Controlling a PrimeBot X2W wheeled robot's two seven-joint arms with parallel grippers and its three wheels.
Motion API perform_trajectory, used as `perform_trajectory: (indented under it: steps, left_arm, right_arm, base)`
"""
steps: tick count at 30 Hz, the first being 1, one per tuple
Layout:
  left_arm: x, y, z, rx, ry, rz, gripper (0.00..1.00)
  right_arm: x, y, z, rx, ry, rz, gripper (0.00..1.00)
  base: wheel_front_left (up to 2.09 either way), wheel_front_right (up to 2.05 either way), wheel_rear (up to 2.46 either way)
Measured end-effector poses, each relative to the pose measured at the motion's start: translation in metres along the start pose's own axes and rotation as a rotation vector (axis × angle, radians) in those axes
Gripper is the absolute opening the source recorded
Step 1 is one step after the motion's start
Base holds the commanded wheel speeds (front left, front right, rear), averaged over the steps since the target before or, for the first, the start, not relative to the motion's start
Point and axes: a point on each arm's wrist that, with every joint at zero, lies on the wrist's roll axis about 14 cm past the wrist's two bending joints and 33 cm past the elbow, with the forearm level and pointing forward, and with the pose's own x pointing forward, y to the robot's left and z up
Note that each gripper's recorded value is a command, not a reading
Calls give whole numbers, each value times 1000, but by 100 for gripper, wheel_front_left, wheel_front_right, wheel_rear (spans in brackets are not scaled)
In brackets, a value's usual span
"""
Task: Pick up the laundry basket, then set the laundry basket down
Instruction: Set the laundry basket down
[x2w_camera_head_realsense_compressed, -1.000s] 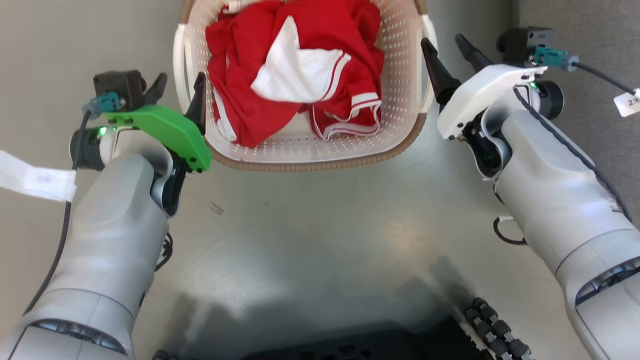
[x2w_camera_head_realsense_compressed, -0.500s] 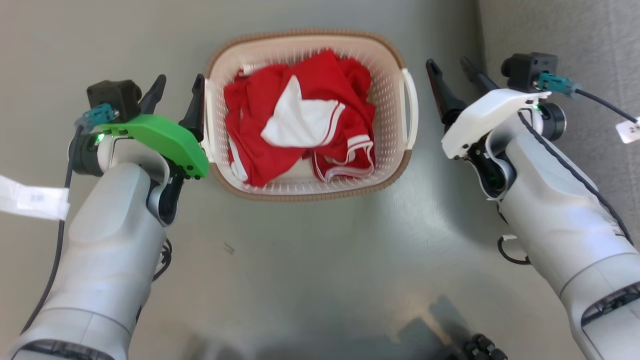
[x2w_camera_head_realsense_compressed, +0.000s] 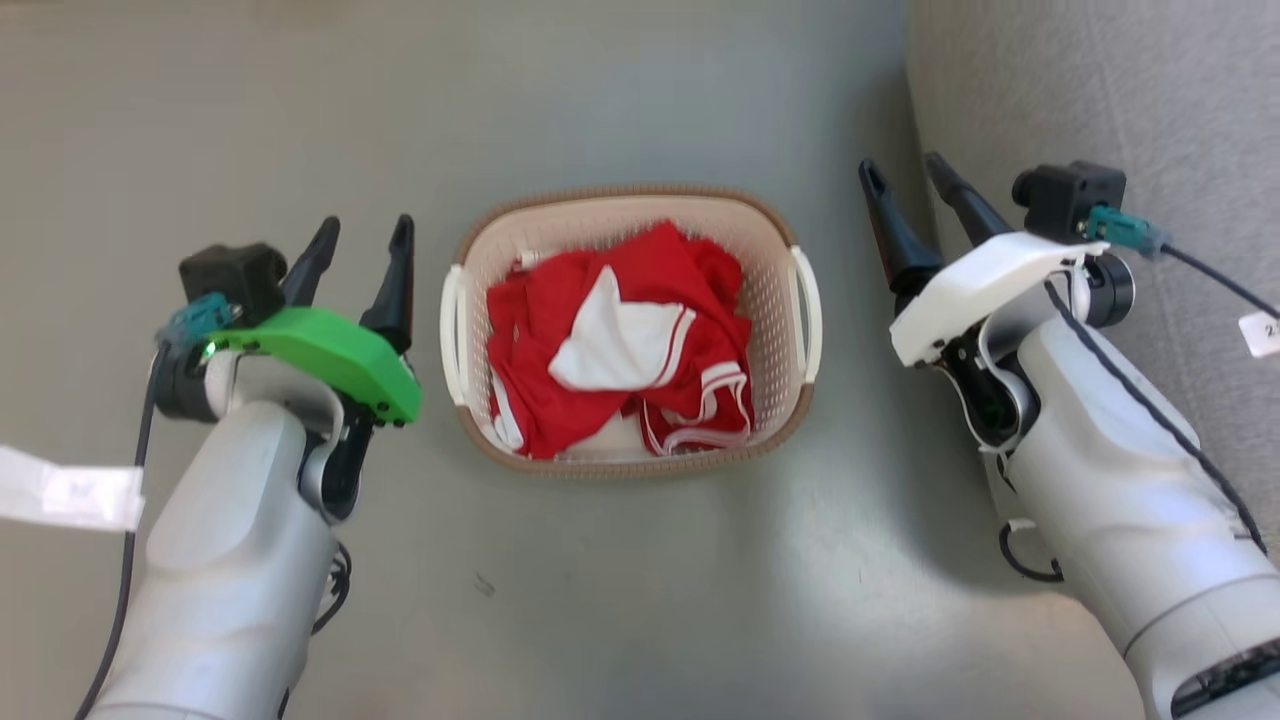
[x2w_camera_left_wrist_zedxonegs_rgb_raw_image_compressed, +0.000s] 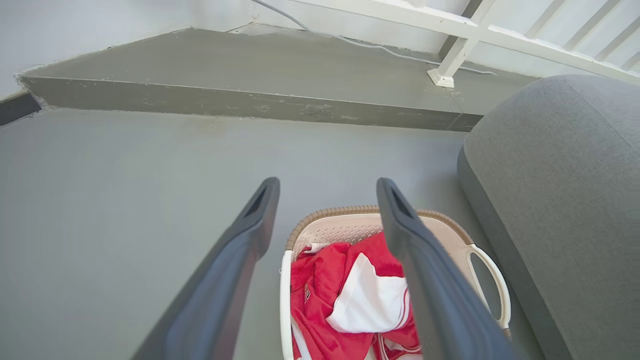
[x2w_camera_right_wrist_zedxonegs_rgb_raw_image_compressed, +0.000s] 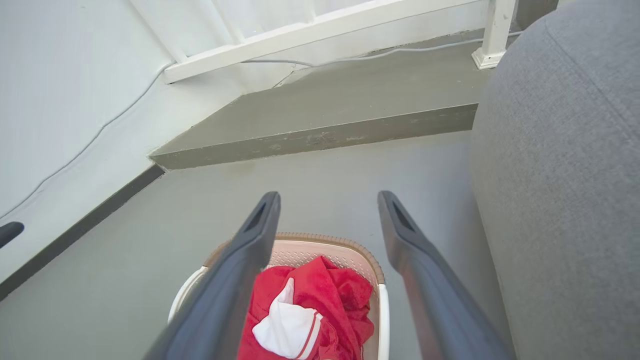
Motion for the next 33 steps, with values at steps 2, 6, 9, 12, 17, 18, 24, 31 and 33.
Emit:
perform_trajectory:
  steps: [2, 6, 9, 12, 17, 18, 24, 31, 33]
  left_arm:
    - [-8, -1, 11, 6, -31, 5, 100]
    - [-24, -5, 28, 7, -83, 10, 100]
    - [-36, -11, 40, 14, -121, 4, 100]
    - [-50, -15, 51, 30, -158, 4, 100]
    - [-76, -19, 62, 27, -209, 16, 100]
    - [-81, -20, 63, 26, -217, 18, 100]
    - [-112, -26, 67, 34, -259, 27, 100]
    - [-140, -26, 89, 22, -358, 49, 100]
    - [-145, -28, 94, 27, -380, 47, 100]
  right_arm:
    - [-6, 5, 10, -12, -30, 9, 100]
    - [-21, 13, 30, -17, -92, 20, 100]
    - [-33, 18, 43, -18, -138, 23, 100]
    - [-47, 23, 53, -24, -177, 27, 100]
    - [-72, 27, 57, -20, -213, 19, 100]
    - [-77, 28, 57, -20, -218, 19, 100]
    - [-106, 33, 60, -24, -262, 8, 100]
    - [-131, 45, 83, -55, -357, 22, 100]
    - [-136, 47, 88, -58, -382, 26, 100]
  base:
    - [0, 0, 0]
    - [0, 0, 0]
    - [0, 0, 0]
    - [0, 0, 0]
    - [0, 0, 0]
    - [0, 0, 0]
    - [0, 0, 0]
    - [0, 0, 0]
    - [0, 0, 0]
